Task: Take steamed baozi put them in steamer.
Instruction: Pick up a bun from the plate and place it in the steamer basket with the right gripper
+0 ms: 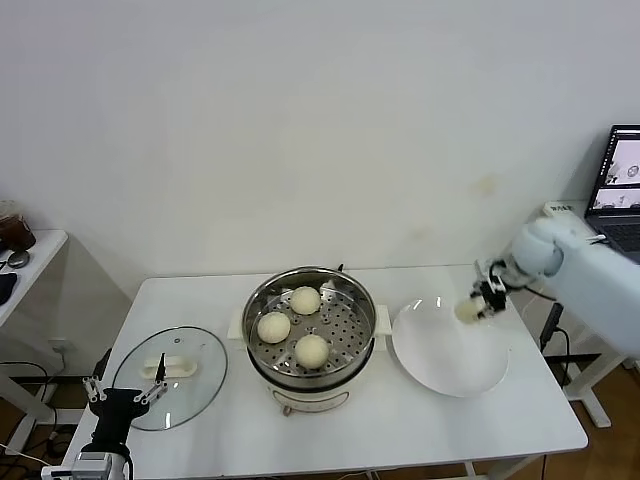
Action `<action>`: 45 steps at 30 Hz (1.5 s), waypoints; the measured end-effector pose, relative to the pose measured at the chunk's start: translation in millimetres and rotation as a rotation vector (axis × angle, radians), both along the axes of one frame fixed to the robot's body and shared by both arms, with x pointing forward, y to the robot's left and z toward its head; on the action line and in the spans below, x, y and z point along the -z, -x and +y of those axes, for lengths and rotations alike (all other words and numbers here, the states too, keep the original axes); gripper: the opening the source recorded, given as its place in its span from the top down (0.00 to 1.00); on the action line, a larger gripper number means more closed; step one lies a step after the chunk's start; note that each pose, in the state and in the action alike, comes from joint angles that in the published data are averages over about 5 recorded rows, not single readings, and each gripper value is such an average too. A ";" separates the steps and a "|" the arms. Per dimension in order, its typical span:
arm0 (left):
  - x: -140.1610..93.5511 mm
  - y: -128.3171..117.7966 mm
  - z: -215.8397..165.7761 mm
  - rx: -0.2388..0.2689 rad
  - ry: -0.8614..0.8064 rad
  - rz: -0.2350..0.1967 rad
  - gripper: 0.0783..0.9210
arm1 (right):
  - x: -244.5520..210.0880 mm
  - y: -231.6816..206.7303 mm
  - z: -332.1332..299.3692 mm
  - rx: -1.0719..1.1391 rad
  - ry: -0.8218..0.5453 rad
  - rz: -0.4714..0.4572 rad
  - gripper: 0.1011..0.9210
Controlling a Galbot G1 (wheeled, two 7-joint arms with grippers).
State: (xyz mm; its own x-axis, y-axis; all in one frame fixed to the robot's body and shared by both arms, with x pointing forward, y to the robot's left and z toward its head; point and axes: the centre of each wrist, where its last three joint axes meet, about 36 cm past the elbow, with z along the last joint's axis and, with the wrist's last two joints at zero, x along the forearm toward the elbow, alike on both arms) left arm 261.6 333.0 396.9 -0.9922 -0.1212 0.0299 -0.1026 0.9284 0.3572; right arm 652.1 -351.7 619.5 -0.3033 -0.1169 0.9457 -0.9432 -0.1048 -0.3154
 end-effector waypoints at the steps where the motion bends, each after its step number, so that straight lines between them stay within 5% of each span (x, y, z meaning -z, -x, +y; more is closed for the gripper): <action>1: -0.4 -0.7 0.1 0.002 -0.001 -0.001 0.12 | -13.0 0.3 9.0 -0.010 -0.012 -0.011 0.58; 7: -1.5 -2.8 -3.6 0.019 0.001 -0.004 0.12 | -69.8 11.9 77.5 -0.077 -0.078 -0.044 0.57; 15: -0.9 -2.6 -7.5 0.017 0.009 -0.003 0.12 | -87.9 32.1 166.3 -0.126 -0.132 -0.012 0.57; 27: -3.9 -1.1 -6.4 0.003 0.014 -0.016 0.12 | -44.4 36.0 241.3 -0.153 -0.091 0.059 0.57; 45: -2.0 -1.7 -5.5 -0.011 0.016 -0.019 0.12 | 24.6 29.7 263.4 -0.164 -0.029 0.099 0.51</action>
State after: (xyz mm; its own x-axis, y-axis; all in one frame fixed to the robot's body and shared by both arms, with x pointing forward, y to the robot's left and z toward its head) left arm 263.2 327.4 398.9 -0.9912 -0.1319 0.0134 -0.1195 0.9327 0.3403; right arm 622.4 -88.3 594.9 -0.1838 -0.1845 0.9655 -0.9406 -0.2521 -0.2272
